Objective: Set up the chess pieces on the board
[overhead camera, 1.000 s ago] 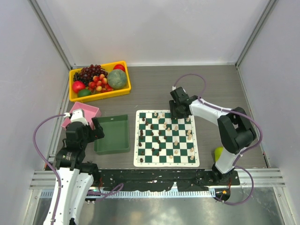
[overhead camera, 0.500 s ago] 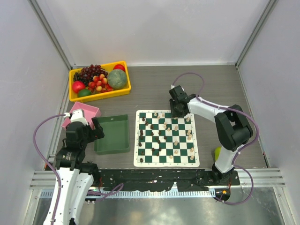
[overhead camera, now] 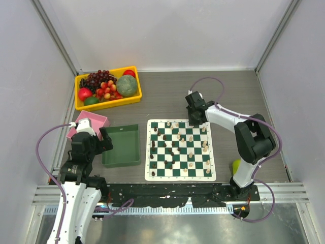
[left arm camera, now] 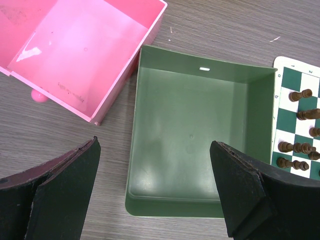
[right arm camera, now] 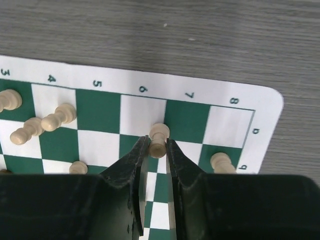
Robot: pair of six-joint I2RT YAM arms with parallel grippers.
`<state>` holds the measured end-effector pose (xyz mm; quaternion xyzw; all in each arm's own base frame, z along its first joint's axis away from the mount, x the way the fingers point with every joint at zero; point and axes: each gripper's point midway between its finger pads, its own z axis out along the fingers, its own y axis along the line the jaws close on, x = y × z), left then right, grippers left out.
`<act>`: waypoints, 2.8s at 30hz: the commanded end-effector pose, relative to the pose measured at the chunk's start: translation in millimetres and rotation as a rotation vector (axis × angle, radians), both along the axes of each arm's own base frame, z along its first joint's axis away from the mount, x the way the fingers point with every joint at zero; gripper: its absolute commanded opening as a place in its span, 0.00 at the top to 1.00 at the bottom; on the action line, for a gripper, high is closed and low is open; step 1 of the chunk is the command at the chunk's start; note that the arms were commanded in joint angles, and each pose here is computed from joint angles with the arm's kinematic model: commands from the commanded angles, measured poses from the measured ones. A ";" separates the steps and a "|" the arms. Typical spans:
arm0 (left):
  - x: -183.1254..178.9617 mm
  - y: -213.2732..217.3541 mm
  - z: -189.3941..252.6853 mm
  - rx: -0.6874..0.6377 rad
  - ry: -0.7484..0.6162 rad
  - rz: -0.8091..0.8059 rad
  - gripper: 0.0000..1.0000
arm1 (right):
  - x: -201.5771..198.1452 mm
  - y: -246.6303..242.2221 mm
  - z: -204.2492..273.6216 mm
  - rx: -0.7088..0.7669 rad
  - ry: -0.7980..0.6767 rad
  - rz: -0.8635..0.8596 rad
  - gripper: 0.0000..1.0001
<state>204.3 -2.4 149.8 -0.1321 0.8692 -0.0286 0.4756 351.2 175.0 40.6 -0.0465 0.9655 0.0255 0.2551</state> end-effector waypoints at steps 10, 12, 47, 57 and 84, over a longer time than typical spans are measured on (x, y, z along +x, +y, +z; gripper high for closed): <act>7.5 -1.2 13.0 -0.012 -0.053 0.002 0.01 | 29.1 -47.0 29.4 0.010 -0.105 -0.141 0.83; 7.5 -1.2 12.1 -0.012 -0.050 0.002 0.01 | 28.5 -49.4 26.7 0.005 -0.103 -0.147 0.83; 7.6 -1.4 12.4 -0.012 -0.049 0.000 0.01 | 27.7 -56.9 46.1 0.015 -0.133 -0.141 0.59; 7.2 -1.9 14.2 -0.015 -0.059 -0.002 0.01 | 7.3 -51.5 102.7 0.083 -0.250 -0.131 0.37; 6.9 -2.5 15.1 -0.017 -0.063 -0.005 0.01 | -74.7 5.9 49.2 0.176 -0.077 -0.009 0.46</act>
